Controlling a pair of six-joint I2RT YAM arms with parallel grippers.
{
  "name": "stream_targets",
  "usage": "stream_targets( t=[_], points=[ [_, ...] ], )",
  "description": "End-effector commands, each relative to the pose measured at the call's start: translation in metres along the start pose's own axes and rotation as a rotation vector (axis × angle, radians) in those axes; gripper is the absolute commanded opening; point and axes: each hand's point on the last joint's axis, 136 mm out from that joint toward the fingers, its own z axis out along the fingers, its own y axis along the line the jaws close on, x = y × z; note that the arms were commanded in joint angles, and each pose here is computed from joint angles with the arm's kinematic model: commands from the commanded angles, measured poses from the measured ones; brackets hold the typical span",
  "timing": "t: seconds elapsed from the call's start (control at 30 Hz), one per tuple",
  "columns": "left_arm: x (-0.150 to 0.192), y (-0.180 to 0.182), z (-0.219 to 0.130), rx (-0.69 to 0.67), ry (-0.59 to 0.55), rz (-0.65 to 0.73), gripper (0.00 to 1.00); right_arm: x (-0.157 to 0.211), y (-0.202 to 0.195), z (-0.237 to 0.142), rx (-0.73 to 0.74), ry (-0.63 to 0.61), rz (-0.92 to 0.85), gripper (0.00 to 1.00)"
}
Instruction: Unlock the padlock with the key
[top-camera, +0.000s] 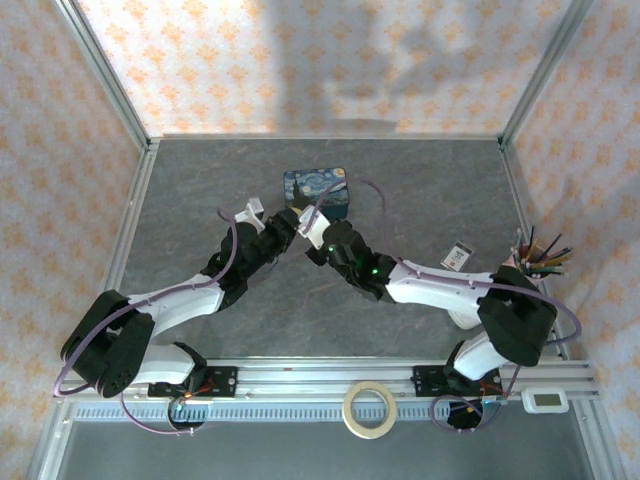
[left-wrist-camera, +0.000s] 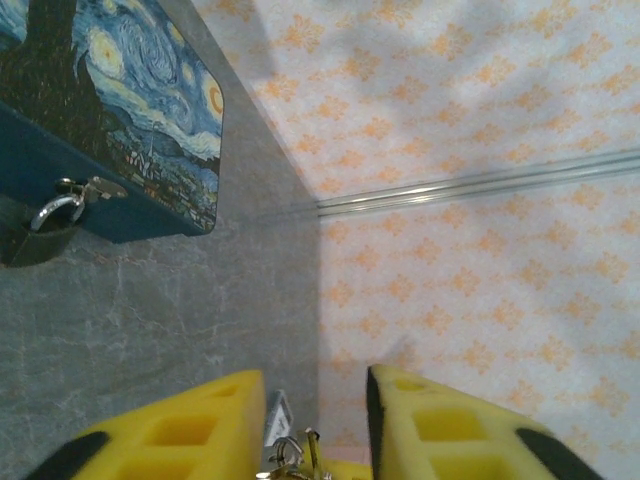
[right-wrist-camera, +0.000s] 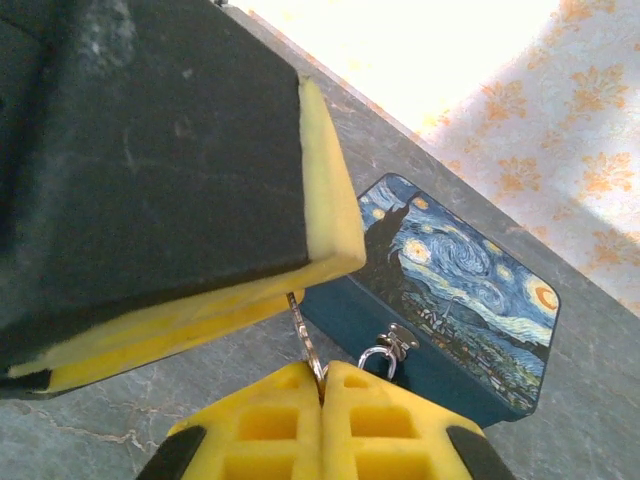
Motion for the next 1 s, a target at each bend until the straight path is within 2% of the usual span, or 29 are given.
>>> stream_targets(
  t=[0.0,0.13,0.27,0.33,0.43,0.5,0.7,0.8,0.97],
  points=[
    [0.004,-0.012,0.005,0.040,0.012,-0.001,0.24,-0.014,-0.003,0.003,0.059,-0.024,-0.045,0.00],
    [0.005,-0.012,0.008,0.039,0.021,0.002,0.15,-0.013,0.002,0.003,0.062,-0.017,-0.075,0.00],
    [0.005,-0.009,0.010,0.030,0.022,0.006,0.00,-0.017,0.000,-0.002,0.059,-0.033,-0.061,0.00],
    [0.003,-0.008,0.009,0.026,0.010,0.021,0.00,-0.025,0.000,-0.008,0.039,-0.054,-0.010,0.01],
    [-0.002,-0.011,0.004,0.038,-0.020,0.081,0.00,-0.034,0.002,-0.019,-0.058,-0.084,0.082,0.27],
    [-0.006,-0.019,-0.001,0.070,-0.043,0.146,0.00,-0.041,-0.004,-0.027,-0.137,-0.102,0.193,0.36],
    [-0.012,-0.041,-0.017,0.147,-0.095,0.334,0.00,-0.064,-0.033,-0.047,-0.269,-0.199,0.578,0.47],
    [-0.011,-0.053,-0.027,0.215,-0.111,0.407,0.00,-0.071,-0.036,-0.052,-0.346,-0.224,0.722,0.48],
    [-0.006,-0.071,-0.046,0.346,-0.131,0.470,0.00,-0.077,-0.023,-0.055,-0.540,-0.243,0.863,0.48]
  ],
)
